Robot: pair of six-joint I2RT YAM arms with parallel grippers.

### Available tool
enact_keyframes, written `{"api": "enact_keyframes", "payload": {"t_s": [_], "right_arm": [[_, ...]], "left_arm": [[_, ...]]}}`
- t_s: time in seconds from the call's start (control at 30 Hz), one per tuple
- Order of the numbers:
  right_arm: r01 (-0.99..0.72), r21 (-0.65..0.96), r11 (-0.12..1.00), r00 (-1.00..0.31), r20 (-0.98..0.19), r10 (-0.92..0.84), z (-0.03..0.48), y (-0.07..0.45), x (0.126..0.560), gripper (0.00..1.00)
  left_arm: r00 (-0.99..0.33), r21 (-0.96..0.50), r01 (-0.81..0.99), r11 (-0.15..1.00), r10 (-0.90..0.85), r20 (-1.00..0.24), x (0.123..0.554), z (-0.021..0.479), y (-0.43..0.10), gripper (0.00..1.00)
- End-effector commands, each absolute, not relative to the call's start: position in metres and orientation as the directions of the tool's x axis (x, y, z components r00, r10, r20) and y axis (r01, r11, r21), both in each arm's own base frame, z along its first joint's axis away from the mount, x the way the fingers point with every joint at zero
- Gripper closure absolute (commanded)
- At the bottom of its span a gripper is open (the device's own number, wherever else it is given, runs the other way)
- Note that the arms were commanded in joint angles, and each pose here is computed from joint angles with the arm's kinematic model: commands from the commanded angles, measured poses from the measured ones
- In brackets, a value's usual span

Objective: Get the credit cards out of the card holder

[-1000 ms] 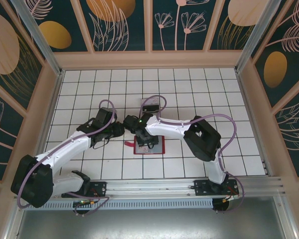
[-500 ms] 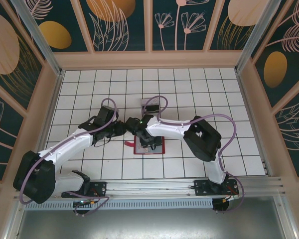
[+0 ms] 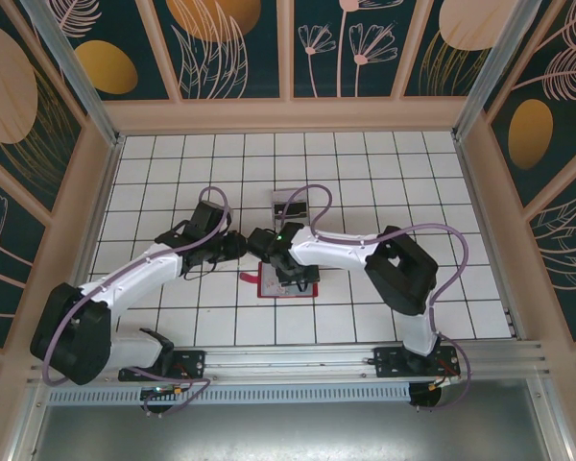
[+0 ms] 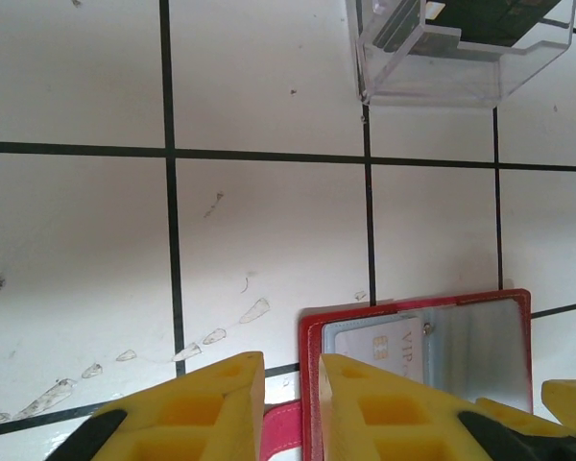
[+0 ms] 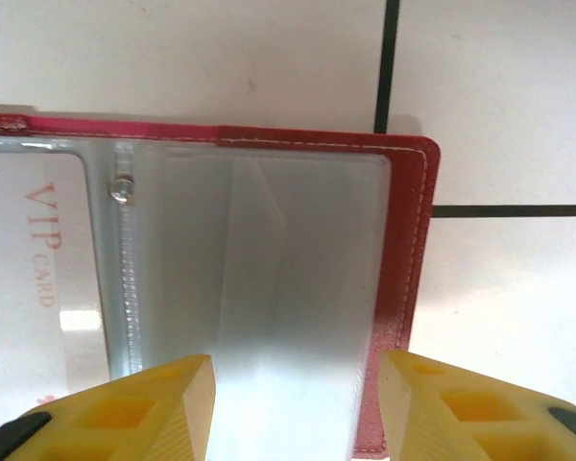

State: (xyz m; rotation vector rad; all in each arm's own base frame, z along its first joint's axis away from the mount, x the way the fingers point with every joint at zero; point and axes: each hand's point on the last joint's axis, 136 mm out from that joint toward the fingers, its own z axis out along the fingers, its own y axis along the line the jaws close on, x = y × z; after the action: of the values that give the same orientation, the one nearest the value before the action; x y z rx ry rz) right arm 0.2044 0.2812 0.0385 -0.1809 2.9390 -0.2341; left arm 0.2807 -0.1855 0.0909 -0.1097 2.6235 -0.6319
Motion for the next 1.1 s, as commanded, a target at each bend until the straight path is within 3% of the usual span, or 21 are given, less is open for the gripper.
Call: {"api": "enact_keyframes", "payload": {"t_s": [0.0, 0.23, 0.67, 0.87, 1.07], "right_arm": [[-0.062, -0.207, 0.976, -0.972, -0.209, -0.106, 0.049, 0.262, 0.205, 0.51], [-0.04, -0.159, 0.987, -0.972, -0.222, -0.075, 0.051, 0.256, 0.206, 0.53], [-0.007, 0.344, 0.939, -0.971, -0.225, 0.075, 0.074, 0.29, 0.213, 0.6], [-0.005, 0.49, 0.871, -0.98, -0.178, 0.094, 0.075, 0.305, 0.211, 0.68], [0.005, 0.529, 0.848, -0.982, -0.157, 0.104, 0.07, 0.31, 0.213, 0.71]], "left_arm": [[-0.899, -0.469, 0.061, 0.881, -0.156, -0.409, 0.287, 0.098, -0.193, 0.77], [-0.921, -0.488, 0.063, 0.87, -0.137, -0.364, 0.284, 0.088, -0.201, 0.78], [-0.956, -0.494, 0.103, 0.864, -0.051, -0.289, 0.259, 0.071, -0.235, 0.84], [-0.968, -0.478, 0.1, 0.873, -0.025, -0.249, 0.249, 0.058, -0.248, 0.86], [-0.976, -0.457, 0.091, 0.885, -0.012, -0.218, 0.243, 0.046, -0.249, 0.9]]}}
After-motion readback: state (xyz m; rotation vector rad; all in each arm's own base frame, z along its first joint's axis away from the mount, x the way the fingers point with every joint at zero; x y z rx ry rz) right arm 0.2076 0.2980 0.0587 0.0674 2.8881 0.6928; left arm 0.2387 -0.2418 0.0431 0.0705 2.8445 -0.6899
